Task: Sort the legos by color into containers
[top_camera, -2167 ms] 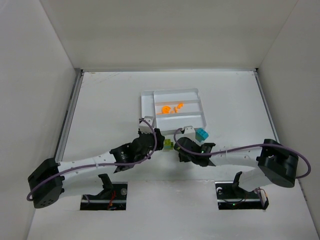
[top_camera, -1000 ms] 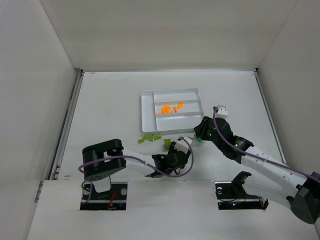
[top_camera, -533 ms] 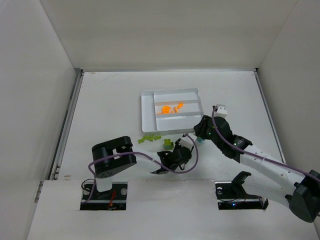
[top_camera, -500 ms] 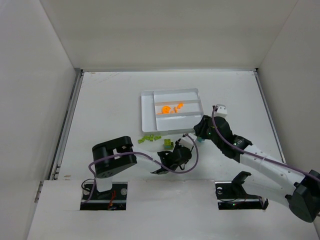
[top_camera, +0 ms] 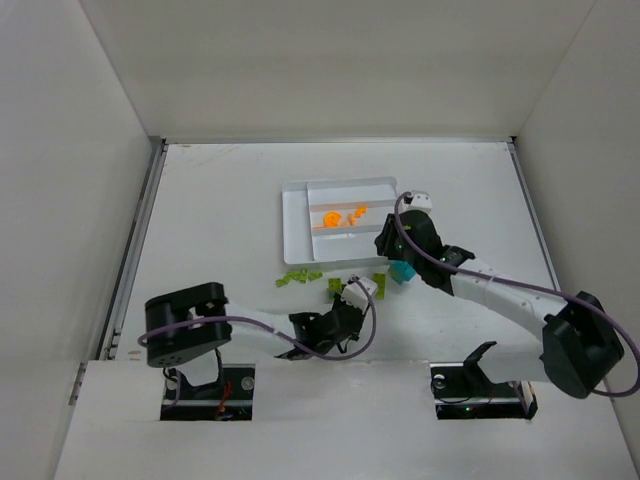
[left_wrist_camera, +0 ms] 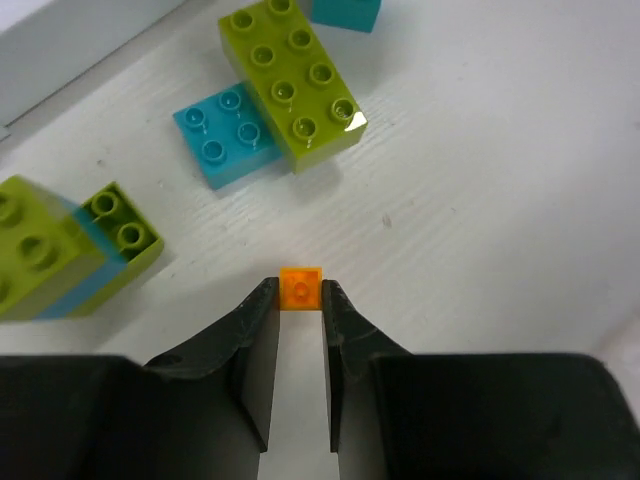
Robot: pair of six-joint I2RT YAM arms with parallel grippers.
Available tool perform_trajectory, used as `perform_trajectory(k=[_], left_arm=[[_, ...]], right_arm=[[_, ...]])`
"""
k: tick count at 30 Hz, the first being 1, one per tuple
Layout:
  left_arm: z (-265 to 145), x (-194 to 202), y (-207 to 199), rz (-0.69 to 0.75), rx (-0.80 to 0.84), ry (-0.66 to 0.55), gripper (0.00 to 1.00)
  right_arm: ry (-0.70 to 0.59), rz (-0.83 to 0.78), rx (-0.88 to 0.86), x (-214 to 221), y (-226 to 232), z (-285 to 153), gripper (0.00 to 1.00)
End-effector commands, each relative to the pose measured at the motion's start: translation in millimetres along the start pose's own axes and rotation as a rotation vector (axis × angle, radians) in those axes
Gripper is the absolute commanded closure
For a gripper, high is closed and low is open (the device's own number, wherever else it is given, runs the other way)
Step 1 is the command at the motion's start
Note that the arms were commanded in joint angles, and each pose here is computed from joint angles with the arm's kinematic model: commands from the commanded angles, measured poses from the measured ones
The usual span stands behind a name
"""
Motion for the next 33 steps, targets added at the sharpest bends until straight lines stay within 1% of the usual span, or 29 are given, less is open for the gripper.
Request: perform_trajectory(k=[1, 5, 8, 13, 16, 18, 21, 23, 26, 28, 30, 33], left_arm=[[-29.6, -29.7, -7.7, -0.117, 0.068, -0.073, 0.89], [-57.9, -60.5, 7.5, -0.220, 0.066, -0.162, 0.89], [-70.0, -87.0, 23.4, -0.303, 0.042, -0.233, 0.89], [-67.2, -117.7, 48.6, -0.388, -0.019, -0.298, 0.88], [-56.7, -133.5, 53.0, -0.418, -0.028, -0.314, 0.88], [-48.2, -143.0, 55.5, -0.423, -0.038, -0.328, 0.88], [-36.0, -157.3, 62.2, -0.428, -0.066, -0.344, 0.88], [-25.6, -166.4, 66.7, -0.437, -0.078, -0.352, 0.87], [-10.6, -177.3, 73.0, -0.443, -0.089, -0.354, 0.87], [1.4, -184.0, 79.9, -0.447, -0.107, -0.358, 0.87], [15.5, -189.5, 86.4, -0.448, -0.128, -0.350, 0.87], [38.5, -192.1, 95.8, -0.442, -0.161, -0.327, 0.87]], right_arm=[[-0.107, -0.001, 0.014, -45.5, -1.7, 22.8, 0.70], [-0.089, -0.017, 0.061, -54.1, -8.7, 53.3, 0.70], [-0.066, -0.028, 0.073, -56.2, -8.9, 73.2, 0.70], [-0.055, -0.047, 0.104, -62.1, -11.8, 94.1, 0.68], [-0.052, -0.061, 0.137, -65.2, -18.6, 104.8, 0.67], [-0.049, -0.057, 0.142, -65.8, -20.9, 111.1, 0.61], [-0.045, -0.055, 0.138, -64.5, -19.8, 112.7, 0.43], [-0.050, -0.057, 0.139, -64.2, -20.3, 109.0, 0.39], [-0.078, -0.042, 0.133, -66.7, -21.2, 98.0, 0.39], [-0.105, -0.033, 0.125, -68.2, -20.6, 83.5, 0.42], [-0.130, -0.023, 0.095, -63.6, -13.0, 68.1, 0.47], [-0.172, -0.027, 0.030, -51.8, 2.1, 44.4, 0.58]])
Point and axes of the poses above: each gripper's point midway between its finger pads, its own z axis out along the fingers, its own y axis along the line the jaws close on, x = y × z, the point moved 6 cm from there along -z, back along the fingers, and after that the axes turned 14 degrees about -z, right-handed, at the moved point
